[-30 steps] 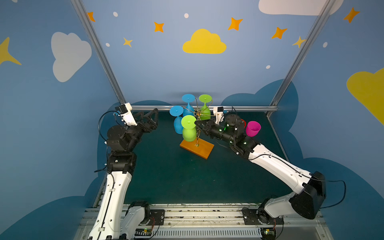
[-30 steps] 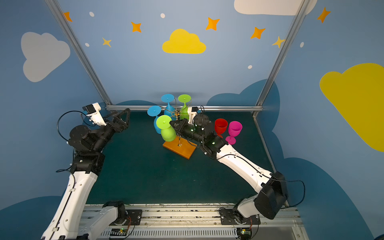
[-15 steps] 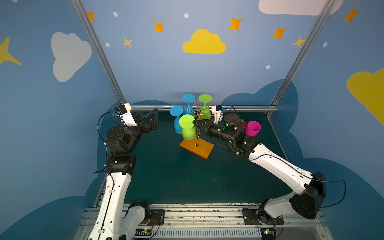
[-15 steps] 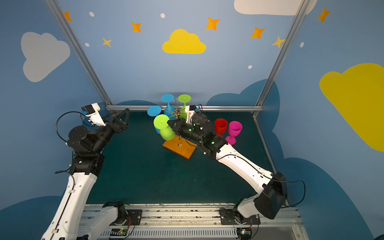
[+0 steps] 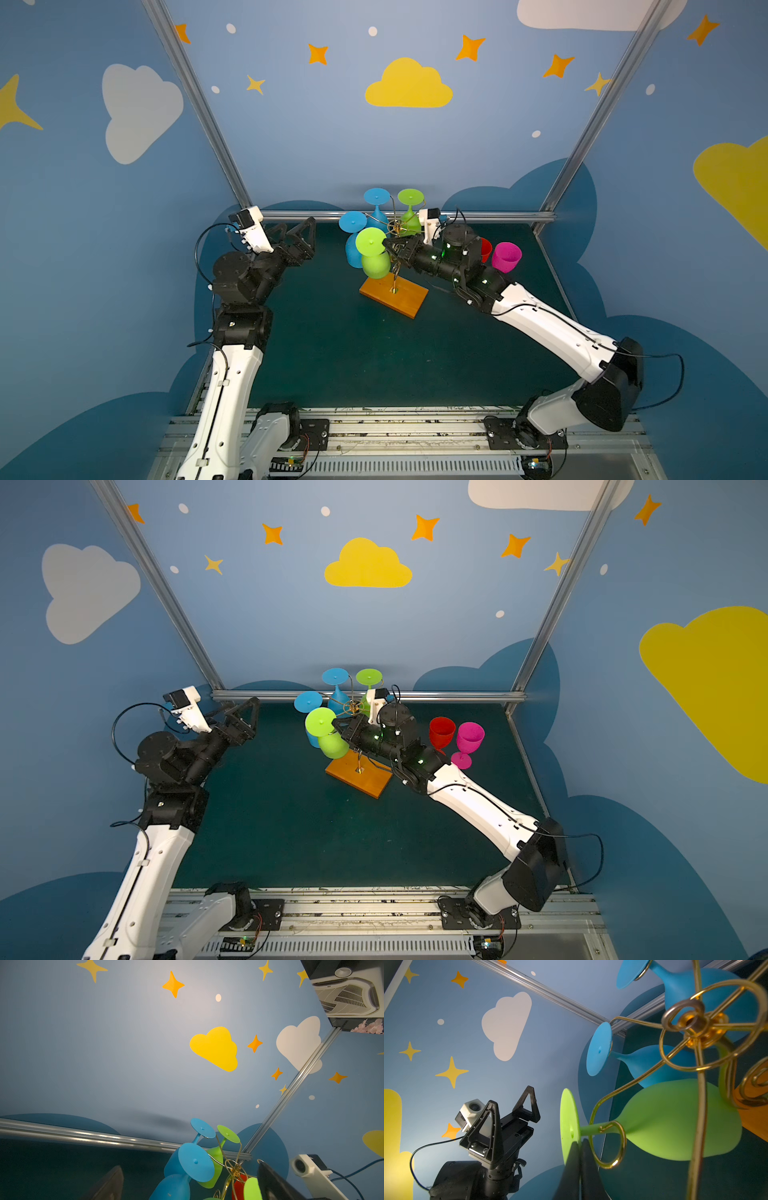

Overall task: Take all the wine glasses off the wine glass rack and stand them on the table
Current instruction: 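Close the right gripper on the lime-green glass's foot rim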

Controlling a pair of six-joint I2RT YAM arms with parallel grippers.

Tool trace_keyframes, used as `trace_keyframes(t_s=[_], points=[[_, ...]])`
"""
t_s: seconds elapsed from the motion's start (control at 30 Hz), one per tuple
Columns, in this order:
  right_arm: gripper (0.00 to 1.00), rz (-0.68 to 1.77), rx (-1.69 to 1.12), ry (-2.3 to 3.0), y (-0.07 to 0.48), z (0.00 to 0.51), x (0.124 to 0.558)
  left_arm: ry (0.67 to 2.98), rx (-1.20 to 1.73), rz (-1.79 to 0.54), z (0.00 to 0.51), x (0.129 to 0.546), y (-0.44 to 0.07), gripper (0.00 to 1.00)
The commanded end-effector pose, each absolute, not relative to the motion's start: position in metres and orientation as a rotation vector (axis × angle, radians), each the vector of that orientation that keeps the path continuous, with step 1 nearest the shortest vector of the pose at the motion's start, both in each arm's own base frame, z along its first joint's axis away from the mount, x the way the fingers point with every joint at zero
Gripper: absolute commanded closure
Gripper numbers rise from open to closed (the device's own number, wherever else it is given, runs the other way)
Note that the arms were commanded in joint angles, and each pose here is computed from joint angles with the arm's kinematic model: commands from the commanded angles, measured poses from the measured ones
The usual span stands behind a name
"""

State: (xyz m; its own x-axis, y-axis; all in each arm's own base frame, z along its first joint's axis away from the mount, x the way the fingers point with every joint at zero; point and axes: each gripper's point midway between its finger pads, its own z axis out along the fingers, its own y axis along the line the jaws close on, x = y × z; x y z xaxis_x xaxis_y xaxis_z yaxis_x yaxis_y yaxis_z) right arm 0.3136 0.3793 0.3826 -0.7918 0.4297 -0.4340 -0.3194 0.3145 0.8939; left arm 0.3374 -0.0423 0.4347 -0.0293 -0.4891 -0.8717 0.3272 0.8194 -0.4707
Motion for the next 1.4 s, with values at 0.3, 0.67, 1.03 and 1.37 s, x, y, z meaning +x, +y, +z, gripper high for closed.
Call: trace_keyframes(t_s=[0.3, 0.67, 1.03, 1.37], points=[[1.00, 1.494, 0.132, 1.896, 0.370, 0.396, 0.331, 1.448, -0.126, -0.640, 0.438, 0.333, -0.042, 0.01], [1.00, 1.485, 0.168, 1.899, 0.364, 0.392, 0.340, 1.449, -0.128, -0.637, 0.437, 0.334, -0.042, 0.01], [1.00, 1.455, 0.199, 1.915, 0.358, 0.385, 0.343, 1.449, -0.126, -0.637, 0.437, 0.334, -0.042, 0.01], [1.00, 1.433, 0.228, 1.906, 0.345, 0.384, 0.339, 1.447, -0.127, -0.634, 0.438, 0.333, -0.041, 0.01]])
